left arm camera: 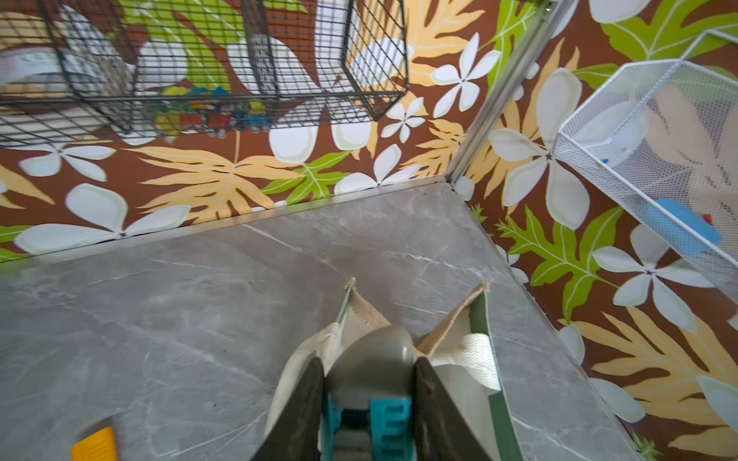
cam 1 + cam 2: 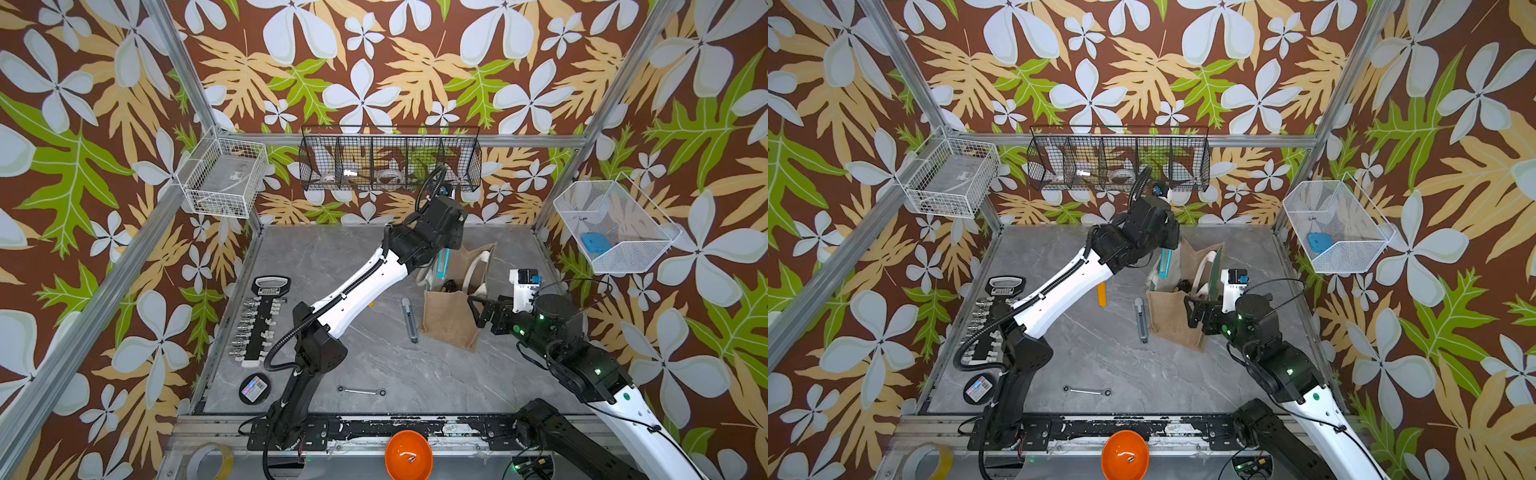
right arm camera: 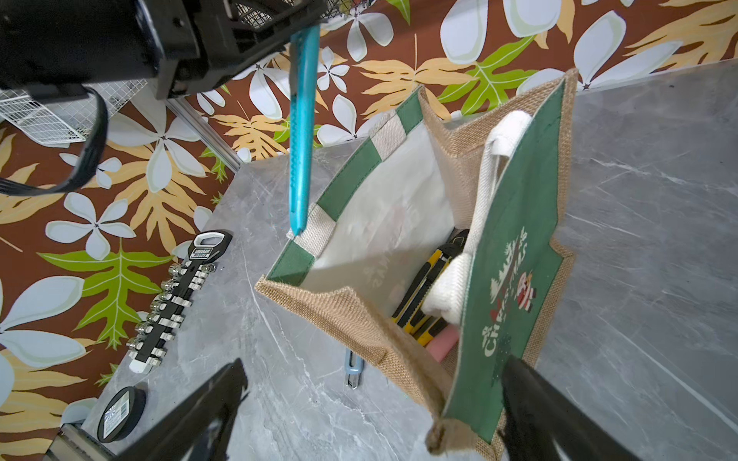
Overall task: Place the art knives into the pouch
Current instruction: Place the utility knife in the pouch, then pick up the utility knife at the center of the board.
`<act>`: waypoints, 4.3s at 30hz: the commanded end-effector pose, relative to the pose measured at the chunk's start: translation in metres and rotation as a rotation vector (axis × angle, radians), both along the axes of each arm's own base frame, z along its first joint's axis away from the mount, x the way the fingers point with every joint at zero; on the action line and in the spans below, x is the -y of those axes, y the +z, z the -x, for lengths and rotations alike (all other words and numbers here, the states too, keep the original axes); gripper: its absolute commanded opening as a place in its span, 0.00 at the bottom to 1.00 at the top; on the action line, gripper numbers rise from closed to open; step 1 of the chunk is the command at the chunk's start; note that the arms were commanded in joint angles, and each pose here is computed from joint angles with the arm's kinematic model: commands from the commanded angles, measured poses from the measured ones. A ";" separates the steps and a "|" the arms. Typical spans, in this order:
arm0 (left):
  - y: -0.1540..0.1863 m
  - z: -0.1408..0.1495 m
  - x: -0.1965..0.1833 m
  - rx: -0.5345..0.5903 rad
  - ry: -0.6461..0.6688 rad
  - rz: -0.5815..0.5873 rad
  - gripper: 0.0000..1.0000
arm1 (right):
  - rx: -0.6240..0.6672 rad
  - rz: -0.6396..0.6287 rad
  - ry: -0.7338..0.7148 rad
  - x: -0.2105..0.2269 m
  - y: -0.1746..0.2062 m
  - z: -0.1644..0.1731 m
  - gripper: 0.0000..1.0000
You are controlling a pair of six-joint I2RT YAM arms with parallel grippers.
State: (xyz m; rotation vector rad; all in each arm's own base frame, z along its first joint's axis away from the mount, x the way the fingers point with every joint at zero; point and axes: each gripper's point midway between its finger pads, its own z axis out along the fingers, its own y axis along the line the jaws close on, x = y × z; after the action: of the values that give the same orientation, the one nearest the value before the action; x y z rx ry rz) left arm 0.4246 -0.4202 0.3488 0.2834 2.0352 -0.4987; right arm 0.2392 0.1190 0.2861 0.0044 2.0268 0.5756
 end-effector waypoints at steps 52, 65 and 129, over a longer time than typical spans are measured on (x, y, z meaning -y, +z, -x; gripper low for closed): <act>-0.128 0.205 -0.290 -0.114 0.357 0.294 1.00 | -0.168 0.341 0.388 -0.256 -0.047 -0.129 0.90; -0.142 0.218 -0.290 -0.170 0.319 0.307 1.00 | -0.289 0.423 0.329 -0.299 -0.153 -0.180 0.80; -0.152 0.205 -0.275 -0.187 0.298 0.178 1.00 | -0.356 0.437 0.191 -0.290 -0.226 -0.231 0.32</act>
State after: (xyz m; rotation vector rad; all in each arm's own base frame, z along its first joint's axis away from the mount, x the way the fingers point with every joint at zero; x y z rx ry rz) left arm 0.2173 -0.1418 0.1892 -0.1833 2.1691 -0.5091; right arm 0.4733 0.4100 0.0510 -0.3952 2.4782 0.2258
